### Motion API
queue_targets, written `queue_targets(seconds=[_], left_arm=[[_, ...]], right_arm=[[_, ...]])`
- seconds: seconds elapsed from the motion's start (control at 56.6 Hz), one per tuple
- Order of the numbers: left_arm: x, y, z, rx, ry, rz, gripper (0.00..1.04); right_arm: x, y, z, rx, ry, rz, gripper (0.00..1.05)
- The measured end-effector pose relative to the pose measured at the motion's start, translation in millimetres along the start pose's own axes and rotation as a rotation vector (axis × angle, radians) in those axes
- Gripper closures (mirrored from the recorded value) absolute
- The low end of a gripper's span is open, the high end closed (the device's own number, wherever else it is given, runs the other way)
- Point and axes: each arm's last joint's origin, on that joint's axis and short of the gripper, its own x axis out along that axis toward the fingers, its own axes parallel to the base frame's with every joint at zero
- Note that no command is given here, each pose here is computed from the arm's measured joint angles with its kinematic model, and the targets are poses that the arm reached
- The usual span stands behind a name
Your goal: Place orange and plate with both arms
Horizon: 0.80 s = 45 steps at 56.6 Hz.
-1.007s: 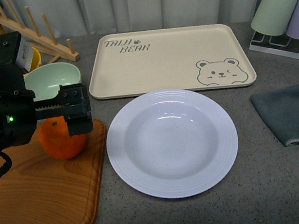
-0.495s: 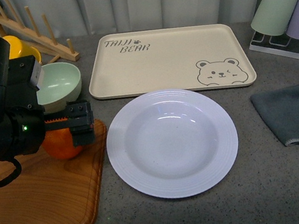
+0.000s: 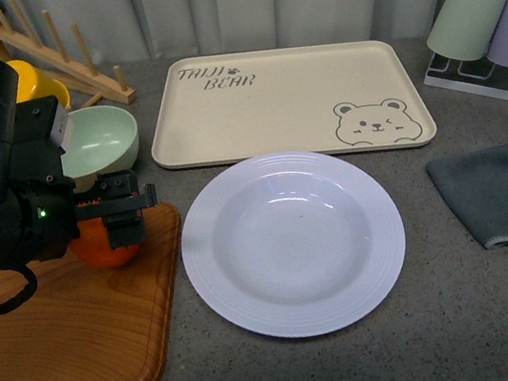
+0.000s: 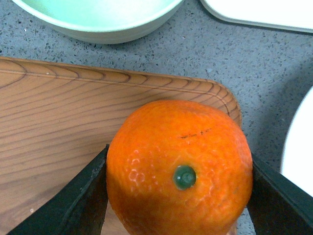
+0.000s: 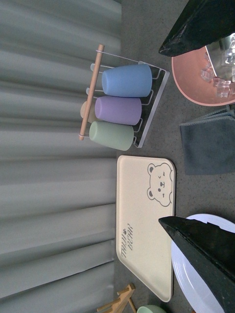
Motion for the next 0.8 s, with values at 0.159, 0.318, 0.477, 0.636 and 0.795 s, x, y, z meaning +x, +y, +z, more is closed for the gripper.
queue_targets(seconds=[0.159,0.318,0.477,0.636,0.795], left_arm=[[-16.5,-27.0,7.1,0.01,-0.035,-0.063,0.36],[-20.2,-74.6,-1.3,0.044,-0.026,-0.15,0.36],[-16.4,-108.5,-11.9,0.07,-0.004,-0.195,0.36],[-8.2,-135.0,-23.4,0.092,0.026,-0.221,0.36],[-0.4,-145.6,-26.3,0.098,0.026,-0.209,0.36]], right_arm=[[0.0,0.0,0.0,0.0,0.0,0.0,0.09],[0.0,0.0,0.0,0.0,0.0,0.0,0.09],[0.0,0.0,0.0,0.0,0.0,0.0,0.09],[0.0,0.0,0.0,0.0,0.0,0.0,0.09],[0.0,0.0,0.0,0.0,0.0,0.0,0.09]])
